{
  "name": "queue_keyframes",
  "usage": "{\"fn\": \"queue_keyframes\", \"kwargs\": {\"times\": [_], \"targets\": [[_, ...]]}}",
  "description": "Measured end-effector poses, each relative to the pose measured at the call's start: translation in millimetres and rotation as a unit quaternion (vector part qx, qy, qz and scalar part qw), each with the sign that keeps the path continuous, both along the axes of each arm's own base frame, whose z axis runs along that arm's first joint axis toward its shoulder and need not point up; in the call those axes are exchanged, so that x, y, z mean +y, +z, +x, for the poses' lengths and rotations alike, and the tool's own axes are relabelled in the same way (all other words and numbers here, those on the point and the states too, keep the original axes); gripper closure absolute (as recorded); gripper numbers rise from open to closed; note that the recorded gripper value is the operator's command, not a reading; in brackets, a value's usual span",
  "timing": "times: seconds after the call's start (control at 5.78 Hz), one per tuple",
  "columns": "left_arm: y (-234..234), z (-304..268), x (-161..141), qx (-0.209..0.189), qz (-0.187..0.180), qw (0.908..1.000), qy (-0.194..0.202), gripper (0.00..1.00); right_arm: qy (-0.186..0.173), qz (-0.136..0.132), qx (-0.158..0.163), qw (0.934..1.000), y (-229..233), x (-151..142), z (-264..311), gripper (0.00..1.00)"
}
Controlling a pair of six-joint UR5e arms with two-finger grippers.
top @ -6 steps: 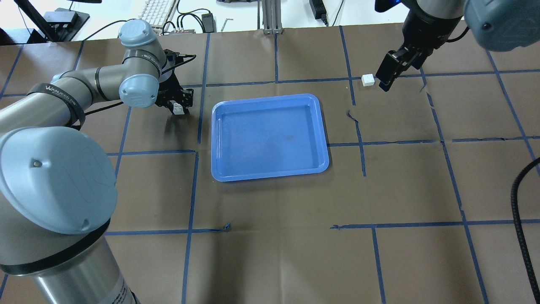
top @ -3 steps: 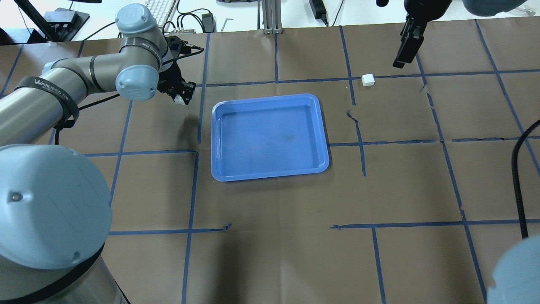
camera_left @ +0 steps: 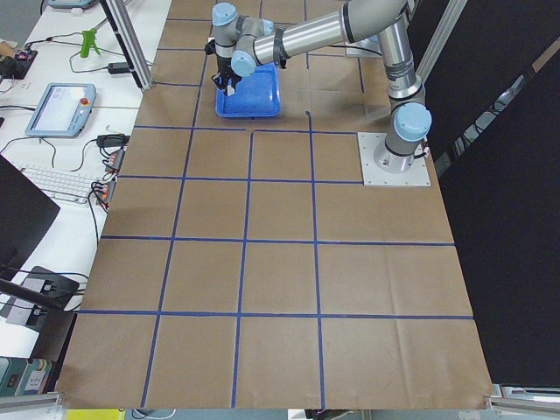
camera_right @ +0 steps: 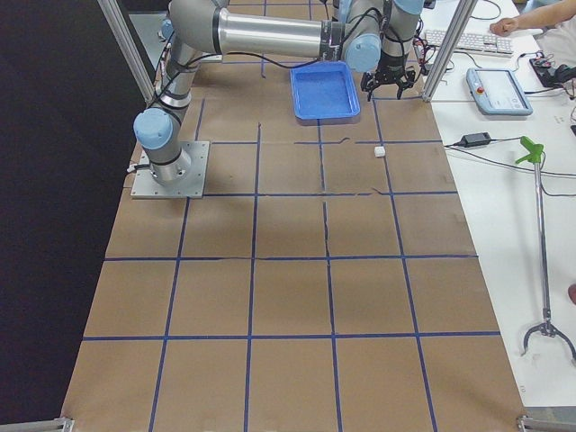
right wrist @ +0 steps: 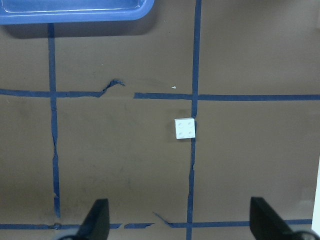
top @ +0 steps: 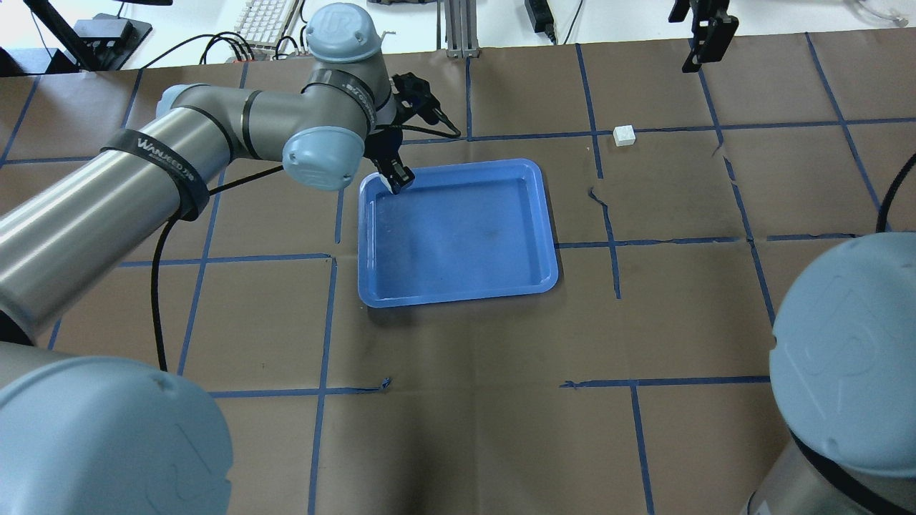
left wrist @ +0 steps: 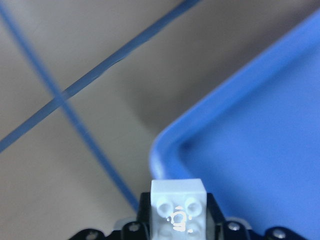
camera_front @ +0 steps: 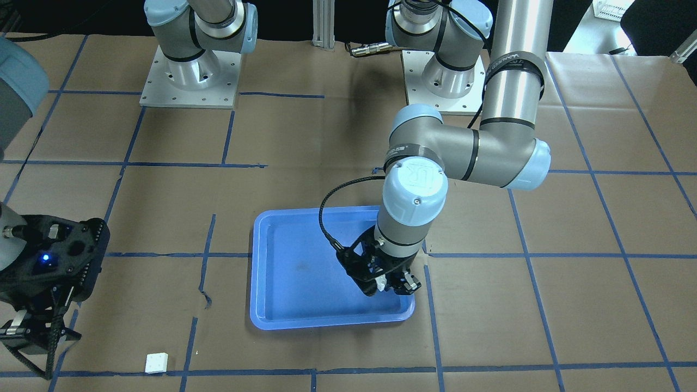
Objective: Assemble white blocks and place on blue tray
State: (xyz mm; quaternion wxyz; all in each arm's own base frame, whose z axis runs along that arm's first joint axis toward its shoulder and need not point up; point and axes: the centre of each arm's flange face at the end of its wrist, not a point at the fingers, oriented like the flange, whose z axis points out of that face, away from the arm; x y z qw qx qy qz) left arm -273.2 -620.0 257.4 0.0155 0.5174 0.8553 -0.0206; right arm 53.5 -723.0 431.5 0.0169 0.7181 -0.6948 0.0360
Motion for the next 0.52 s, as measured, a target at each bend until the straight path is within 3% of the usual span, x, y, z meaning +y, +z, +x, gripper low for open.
{"fn": "queue_keyframes", "kwargs": {"times": [0.17, 0.35, 0.52], "targets": [[-10.5, -24.4, 14.5, -0.001, 0.005, 0.9949, -0.101, 0.83, -0.010, 0.003, -0.025, 0.9996, -12.6, -9.3, -20.8, 0.00], [-32.3, -36.3, 29.1, 0.002, 0.005, 0.9856, -0.169, 0.83, -0.028, 0.012, -0.073, 0.9969, -34.6, -19.3, -44.5, 0.00], [-55.6, -39.1, 42.4, 0.007, 0.003, 0.9800, -0.199, 0.78, -0.033, 0.021, -0.132, 0.9904, -65.5, -31.2, -63.1, 0.00]]}}
